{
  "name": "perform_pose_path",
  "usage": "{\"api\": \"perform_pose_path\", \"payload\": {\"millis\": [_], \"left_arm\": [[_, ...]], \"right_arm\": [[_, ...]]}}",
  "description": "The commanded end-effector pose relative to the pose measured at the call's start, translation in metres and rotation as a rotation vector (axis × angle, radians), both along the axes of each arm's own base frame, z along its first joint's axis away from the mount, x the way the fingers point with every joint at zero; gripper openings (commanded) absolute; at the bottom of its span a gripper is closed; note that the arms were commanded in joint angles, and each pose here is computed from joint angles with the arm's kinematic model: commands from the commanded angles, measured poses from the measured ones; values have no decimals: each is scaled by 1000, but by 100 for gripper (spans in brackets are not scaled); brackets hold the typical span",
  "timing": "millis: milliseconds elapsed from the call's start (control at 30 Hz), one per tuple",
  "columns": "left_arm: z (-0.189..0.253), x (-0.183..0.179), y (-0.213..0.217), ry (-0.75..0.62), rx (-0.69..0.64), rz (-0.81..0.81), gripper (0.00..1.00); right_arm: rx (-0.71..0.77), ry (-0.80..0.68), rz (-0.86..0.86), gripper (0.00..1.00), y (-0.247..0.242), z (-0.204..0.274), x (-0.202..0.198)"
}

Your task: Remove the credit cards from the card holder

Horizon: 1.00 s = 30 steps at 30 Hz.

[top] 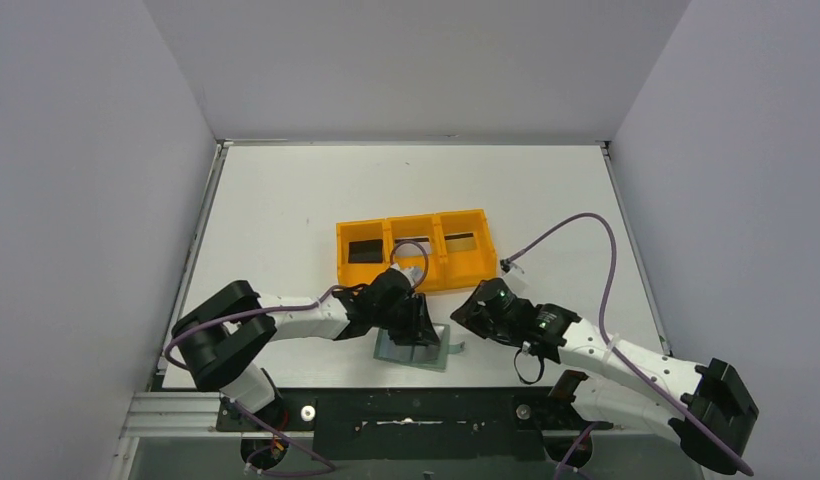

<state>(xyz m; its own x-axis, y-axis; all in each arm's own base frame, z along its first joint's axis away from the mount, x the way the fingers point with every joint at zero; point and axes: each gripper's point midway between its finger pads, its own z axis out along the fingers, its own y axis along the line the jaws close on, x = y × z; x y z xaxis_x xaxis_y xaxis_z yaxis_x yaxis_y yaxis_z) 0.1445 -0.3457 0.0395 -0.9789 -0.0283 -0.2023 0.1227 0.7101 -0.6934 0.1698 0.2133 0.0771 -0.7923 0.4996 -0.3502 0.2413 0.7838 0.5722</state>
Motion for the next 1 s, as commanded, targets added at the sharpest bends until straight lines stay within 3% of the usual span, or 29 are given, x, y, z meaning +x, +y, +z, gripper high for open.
{"api": "perform_pose_path", "payload": {"millis": [0,233,600,733,833,967], "left_arm": [[7,5,-12,-51,-1,-17,33],[-1,0,4,-49,46,3,19],[15,-1,6,-75,8,-1,19],[15,2,16,-94,51,26,19],[20,6,29,-123,70,71,19],[30,16,52,-164,110,132,30]], "right_arm": [[44,-103,-3,18,11,39,18],[63,-79,67,13,35,35,21],[82,23,221,12,74,-7,13],[-111,114,181,9,55,-45,-1],[-163,137,165,9,46,-60,-9],[-131,126,202,10,52,-66,-14]]}}
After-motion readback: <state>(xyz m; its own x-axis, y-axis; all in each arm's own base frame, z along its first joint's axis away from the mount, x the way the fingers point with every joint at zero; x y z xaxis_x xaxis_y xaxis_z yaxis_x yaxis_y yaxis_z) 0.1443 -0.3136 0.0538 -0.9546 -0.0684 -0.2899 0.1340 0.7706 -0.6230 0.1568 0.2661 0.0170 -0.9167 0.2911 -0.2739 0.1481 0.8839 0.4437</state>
